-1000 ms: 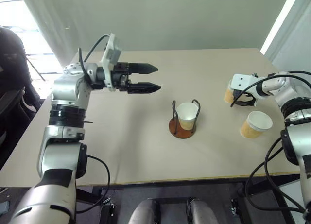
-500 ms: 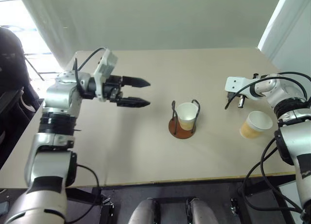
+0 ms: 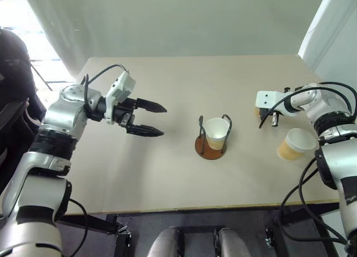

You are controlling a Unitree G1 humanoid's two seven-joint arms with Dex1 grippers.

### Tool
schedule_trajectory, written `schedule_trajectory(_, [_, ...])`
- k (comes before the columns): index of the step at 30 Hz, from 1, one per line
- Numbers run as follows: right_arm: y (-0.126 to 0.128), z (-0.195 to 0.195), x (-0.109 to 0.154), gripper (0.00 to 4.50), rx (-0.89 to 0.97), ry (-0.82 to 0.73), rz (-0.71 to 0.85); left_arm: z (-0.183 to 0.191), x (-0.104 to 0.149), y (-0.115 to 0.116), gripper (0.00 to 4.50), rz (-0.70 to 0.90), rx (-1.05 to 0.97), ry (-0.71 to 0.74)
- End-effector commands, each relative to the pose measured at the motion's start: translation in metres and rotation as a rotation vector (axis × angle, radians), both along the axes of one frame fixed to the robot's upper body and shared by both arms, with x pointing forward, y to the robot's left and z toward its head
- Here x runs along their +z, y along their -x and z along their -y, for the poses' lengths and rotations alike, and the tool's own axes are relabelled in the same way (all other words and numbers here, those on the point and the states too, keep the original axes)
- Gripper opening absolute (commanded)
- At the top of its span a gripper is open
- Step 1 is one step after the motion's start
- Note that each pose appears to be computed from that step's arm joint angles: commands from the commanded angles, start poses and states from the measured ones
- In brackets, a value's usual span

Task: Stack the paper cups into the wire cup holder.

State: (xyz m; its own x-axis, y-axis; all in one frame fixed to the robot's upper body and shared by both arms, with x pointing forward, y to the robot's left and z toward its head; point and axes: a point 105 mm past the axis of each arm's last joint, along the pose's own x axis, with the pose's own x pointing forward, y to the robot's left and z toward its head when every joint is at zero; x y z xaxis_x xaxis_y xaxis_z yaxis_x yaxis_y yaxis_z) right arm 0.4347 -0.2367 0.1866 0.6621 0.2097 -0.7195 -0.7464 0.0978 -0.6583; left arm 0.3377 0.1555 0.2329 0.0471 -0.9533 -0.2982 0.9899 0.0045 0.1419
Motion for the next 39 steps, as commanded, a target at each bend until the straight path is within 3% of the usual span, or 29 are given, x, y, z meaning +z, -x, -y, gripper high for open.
schedule_trajectory(1, [0.003,-0.01,0.035,0.02,0.084,-0.031,0.049,0.002,0.014,0.004,4.5,0.034,-0.048,0.018])
schedule_trajectory(14, [0.038,-0.022,0.085,0.02,0.242,-0.044,0.06,0.01,0.01,-0.001,4.5,0.019,-0.067,0.022])
schedule_trajectory(21, [0.08,-0.066,0.107,0.02,0.363,-0.156,0.016,0.014,0.006,-0.004,4.5,0.019,-0.075,0.015])
schedule_trajectory(29, [0.107,-0.099,0.135,0.02,0.431,-0.227,0.025,0.023,0.003,-0.009,4.5,0.024,-0.092,0.012])
schedule_trajectory(39, [0.135,-0.128,0.137,0.02,0.492,-0.318,-0.057,0.03,0.0,-0.013,4.5,0.022,-0.105,0.015])
